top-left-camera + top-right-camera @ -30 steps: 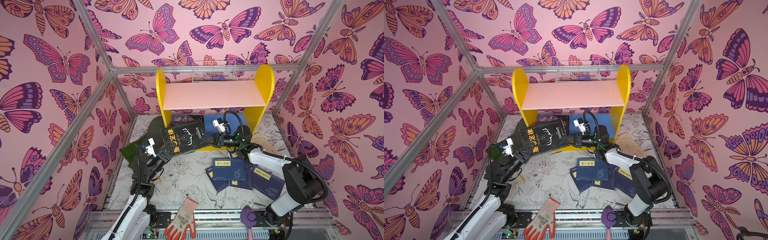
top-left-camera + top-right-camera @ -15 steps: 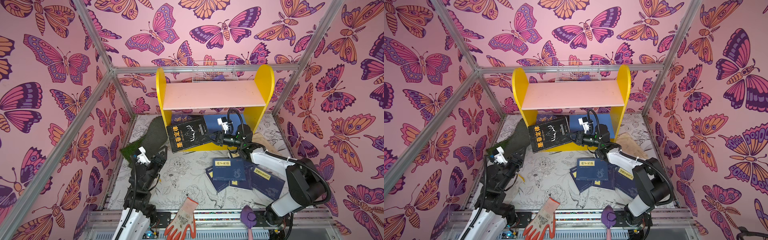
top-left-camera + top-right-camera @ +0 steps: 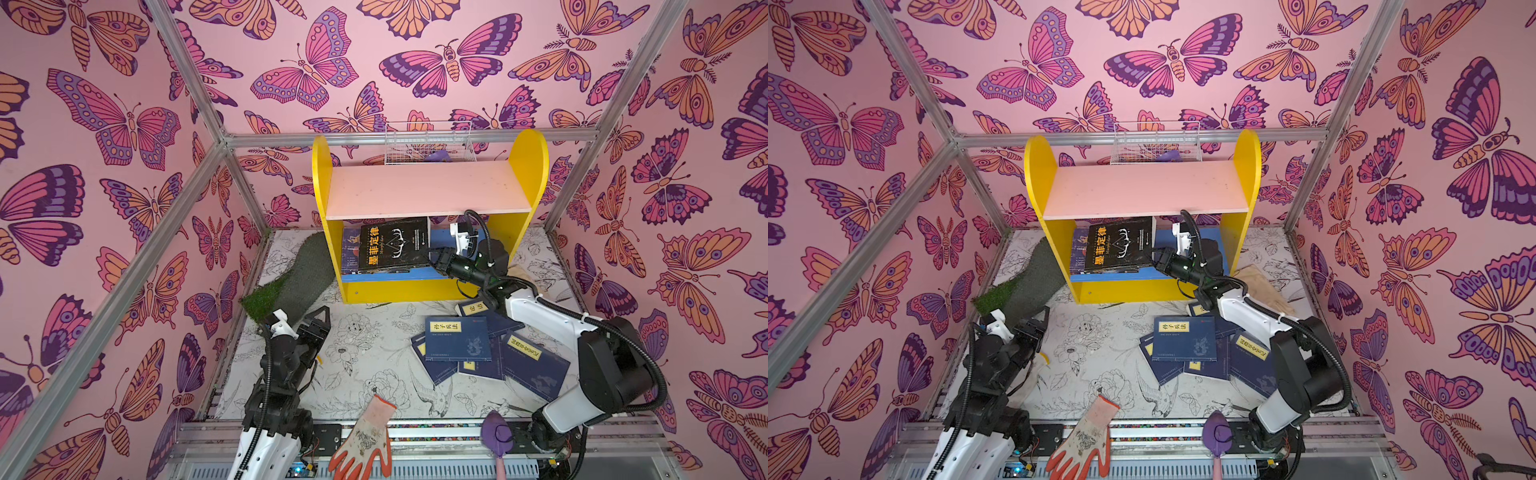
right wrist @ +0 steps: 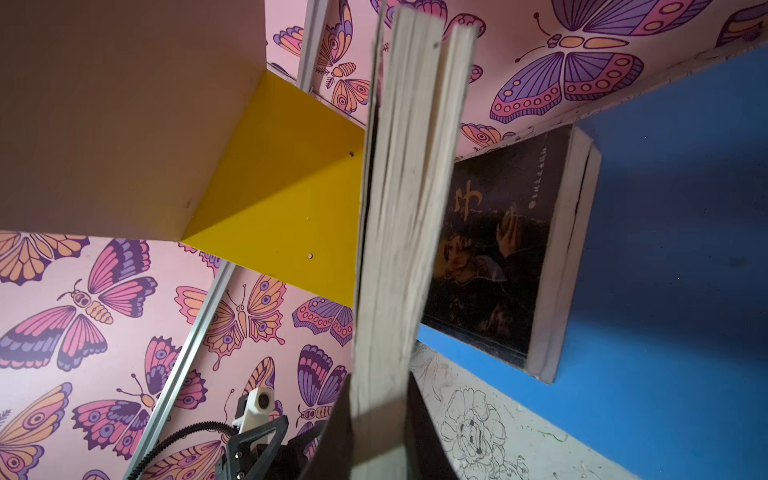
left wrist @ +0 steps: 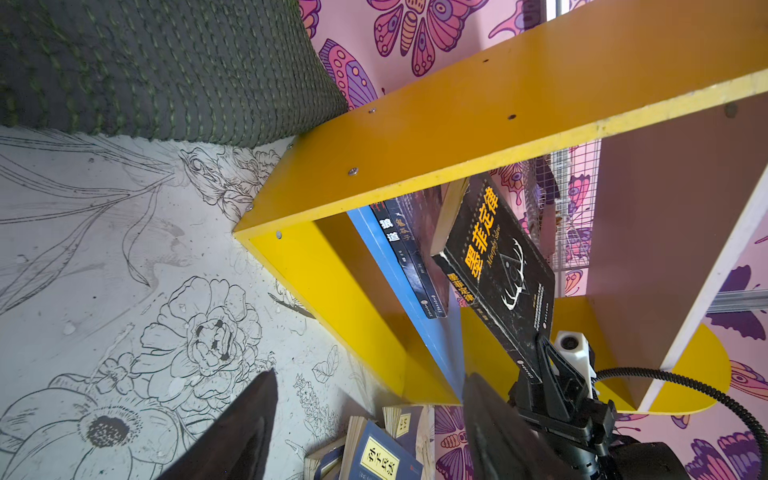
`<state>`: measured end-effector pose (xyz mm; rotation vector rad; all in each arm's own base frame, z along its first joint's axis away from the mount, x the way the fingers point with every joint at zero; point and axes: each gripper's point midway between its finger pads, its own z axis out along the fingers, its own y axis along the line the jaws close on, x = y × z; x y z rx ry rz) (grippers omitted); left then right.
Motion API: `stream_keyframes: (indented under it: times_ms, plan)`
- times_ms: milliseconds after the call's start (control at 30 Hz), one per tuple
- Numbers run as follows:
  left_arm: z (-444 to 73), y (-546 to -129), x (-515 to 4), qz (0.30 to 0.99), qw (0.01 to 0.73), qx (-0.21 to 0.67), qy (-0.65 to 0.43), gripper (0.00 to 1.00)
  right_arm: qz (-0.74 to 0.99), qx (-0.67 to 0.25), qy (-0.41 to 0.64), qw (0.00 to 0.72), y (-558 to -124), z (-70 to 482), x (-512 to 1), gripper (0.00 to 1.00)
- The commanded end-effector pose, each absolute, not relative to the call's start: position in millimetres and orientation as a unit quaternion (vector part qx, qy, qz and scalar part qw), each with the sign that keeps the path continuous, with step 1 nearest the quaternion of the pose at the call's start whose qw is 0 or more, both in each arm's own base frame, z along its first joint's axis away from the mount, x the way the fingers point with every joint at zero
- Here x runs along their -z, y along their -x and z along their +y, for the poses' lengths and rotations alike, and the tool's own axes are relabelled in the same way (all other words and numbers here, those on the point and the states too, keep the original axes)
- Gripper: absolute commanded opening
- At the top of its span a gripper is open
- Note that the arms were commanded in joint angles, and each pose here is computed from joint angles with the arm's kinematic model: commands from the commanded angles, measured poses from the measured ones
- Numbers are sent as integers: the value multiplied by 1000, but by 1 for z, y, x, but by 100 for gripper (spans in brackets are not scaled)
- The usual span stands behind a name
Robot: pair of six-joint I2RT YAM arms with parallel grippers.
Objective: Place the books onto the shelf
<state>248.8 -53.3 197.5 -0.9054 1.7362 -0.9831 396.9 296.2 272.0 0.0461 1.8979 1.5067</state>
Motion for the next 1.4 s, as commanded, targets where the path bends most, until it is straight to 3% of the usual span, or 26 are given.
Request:
stream_keyframes:
  times_ms: [0,433,867,1367]
  plan:
    - [-55,-248,-191,721,448,387,360,73,677,-624,-20,389,-411,301,-317,0]
    - [-58,-248,-186,723,440,391,361,73,687,-642,-47,336,-440,343,-287,0]
    - [-57,-247,-167,732,425,382,372,74,733,-622,-37,274,-440,363,-252,0]
    - [-59,-249,-170,732,422,386,370,74,717,-645,-43,261,-428,356,-263,0]
